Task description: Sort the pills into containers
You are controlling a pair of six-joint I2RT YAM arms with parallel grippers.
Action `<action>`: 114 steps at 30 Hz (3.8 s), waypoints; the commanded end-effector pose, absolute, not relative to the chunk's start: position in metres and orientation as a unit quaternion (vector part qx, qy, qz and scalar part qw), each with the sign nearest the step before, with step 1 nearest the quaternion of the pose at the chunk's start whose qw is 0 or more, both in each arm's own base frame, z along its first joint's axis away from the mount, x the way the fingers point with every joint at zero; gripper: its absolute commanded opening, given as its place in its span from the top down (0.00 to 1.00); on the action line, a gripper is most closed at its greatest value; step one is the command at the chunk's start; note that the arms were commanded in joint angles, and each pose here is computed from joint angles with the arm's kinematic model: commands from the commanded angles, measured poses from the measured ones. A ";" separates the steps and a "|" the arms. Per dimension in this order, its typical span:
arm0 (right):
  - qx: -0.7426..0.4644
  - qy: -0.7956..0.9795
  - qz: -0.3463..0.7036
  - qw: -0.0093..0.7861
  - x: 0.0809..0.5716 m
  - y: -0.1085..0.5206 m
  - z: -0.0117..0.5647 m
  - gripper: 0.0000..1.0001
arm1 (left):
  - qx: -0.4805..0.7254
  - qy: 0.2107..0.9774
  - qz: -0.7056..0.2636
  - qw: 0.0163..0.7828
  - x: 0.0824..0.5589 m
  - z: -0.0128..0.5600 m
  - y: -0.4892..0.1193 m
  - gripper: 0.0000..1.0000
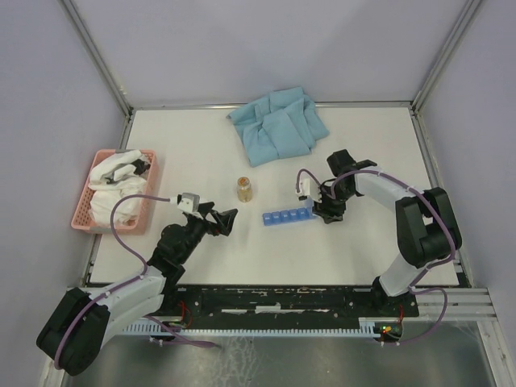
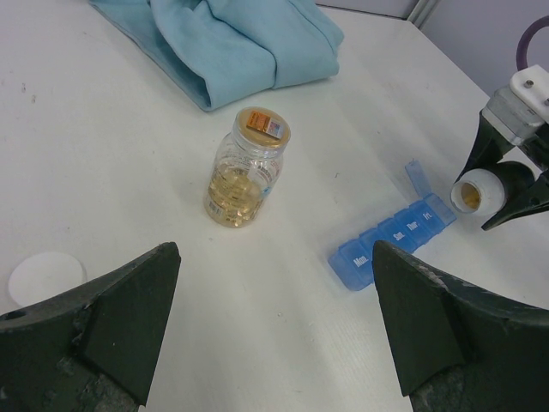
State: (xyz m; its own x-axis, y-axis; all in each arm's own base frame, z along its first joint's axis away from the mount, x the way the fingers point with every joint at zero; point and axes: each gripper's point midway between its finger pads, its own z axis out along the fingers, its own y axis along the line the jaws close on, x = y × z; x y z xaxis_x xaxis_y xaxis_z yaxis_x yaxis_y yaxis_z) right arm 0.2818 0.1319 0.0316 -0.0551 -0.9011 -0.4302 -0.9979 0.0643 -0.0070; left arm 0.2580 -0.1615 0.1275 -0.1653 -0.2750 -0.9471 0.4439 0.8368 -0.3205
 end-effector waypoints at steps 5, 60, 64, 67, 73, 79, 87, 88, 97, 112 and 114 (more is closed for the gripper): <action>-0.674 0.709 0.130 0.164 0.291 0.133 0.036 0.99 | 0.058 0.681 -0.273 0.677 0.265 0.151 -0.159 0.01; -0.677 0.719 0.073 0.139 0.298 0.133 0.041 0.99 | 0.057 0.681 -0.272 0.677 0.265 0.151 -0.159 0.01; -0.677 0.719 0.070 0.137 0.299 0.133 0.040 0.99 | 0.058 0.682 -0.272 0.677 0.265 0.151 -0.159 0.01; -0.678 0.719 0.068 0.136 0.299 0.133 0.040 0.99 | 0.058 0.682 -0.273 0.676 0.265 0.151 -0.160 0.01; -0.679 0.719 0.063 0.134 0.299 0.134 0.040 0.99 | 0.058 0.682 -0.272 0.676 0.265 0.151 -0.159 0.01; -0.680 0.719 0.059 0.131 0.299 0.133 0.040 0.99 | 0.058 0.683 -0.272 0.676 0.265 0.150 -0.160 0.01; -0.682 0.719 0.053 0.126 0.299 0.133 0.040 0.99 | 0.058 0.682 -0.272 0.676 0.265 0.151 -0.160 0.01; -0.681 0.719 0.052 0.127 0.300 0.133 0.040 0.99 | 0.058 0.682 -0.272 0.676 0.265 0.151 -0.159 0.01; -0.682 0.719 0.046 0.123 0.300 0.133 0.040 0.99 | 0.058 0.682 -0.272 0.677 0.265 0.151 -0.159 0.01; -0.686 0.718 0.031 0.118 0.301 0.131 0.043 0.99 | 0.058 0.682 -0.272 0.676 0.265 0.150 -0.159 0.01; -0.686 0.718 0.029 0.117 0.301 0.131 0.043 0.99 | 0.058 0.682 -0.272 0.677 0.265 0.151 -0.159 0.01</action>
State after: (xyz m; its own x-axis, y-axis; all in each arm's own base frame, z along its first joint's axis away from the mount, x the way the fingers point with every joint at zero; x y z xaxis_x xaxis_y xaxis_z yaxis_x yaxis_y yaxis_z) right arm 0.2902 0.1287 0.0314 -0.0314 -0.9758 -0.2163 -0.9958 0.0491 -0.0771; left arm 0.2582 -0.1612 0.1276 -0.1643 -0.2756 -0.9471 0.4421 0.8378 -0.3205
